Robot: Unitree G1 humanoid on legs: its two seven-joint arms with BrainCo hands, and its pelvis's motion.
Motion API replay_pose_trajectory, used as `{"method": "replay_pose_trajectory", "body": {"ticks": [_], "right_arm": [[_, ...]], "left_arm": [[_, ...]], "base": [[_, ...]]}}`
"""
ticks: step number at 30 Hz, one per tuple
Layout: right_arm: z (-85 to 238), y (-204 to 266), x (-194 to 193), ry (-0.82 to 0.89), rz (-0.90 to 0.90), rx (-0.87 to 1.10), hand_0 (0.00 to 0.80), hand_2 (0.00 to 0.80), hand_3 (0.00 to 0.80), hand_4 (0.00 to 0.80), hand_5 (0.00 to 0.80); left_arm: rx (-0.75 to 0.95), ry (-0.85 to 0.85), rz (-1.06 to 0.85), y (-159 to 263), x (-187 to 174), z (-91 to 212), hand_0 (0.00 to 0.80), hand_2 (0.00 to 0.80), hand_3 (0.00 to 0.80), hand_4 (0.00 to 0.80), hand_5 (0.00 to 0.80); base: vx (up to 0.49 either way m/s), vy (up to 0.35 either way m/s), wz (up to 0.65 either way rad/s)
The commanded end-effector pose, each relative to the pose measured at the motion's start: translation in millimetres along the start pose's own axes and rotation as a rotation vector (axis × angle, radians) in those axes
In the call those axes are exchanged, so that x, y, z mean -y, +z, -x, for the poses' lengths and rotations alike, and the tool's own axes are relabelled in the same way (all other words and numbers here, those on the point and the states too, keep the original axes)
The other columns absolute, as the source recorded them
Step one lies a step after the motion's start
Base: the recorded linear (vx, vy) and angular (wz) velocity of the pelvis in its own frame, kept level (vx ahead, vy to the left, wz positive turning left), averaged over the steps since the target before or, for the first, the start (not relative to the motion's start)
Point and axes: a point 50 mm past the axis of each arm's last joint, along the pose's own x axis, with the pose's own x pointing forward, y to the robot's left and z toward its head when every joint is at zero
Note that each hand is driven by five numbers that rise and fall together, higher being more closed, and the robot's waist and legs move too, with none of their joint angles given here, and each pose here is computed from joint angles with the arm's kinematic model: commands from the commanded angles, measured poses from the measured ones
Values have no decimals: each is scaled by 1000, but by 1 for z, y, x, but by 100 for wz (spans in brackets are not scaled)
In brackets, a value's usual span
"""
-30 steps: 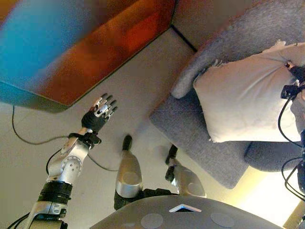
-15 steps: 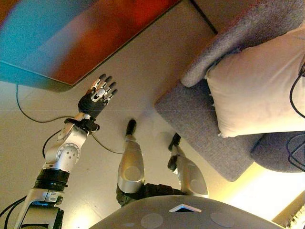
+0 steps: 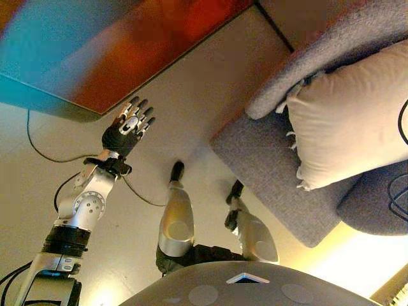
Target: Pick up the cushion and take it to the sofa
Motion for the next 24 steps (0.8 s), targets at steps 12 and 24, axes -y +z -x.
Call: {"method": "replay_pose_trajectory", "body": {"ticks": [12,24], "right_arm": [[4,-40,32,93,-56,23,0,0,0,0,0],[75,-78,-38,577,-641,19,0,0,0,0,0]], "left_arm": [[-139,46,72,-42,-3,40,0,0,0,0,0],[-177,165,65,-77,-13,45,0,0,0,0,0]], "base": [[102,102,-13],[0,123,-28]]}}
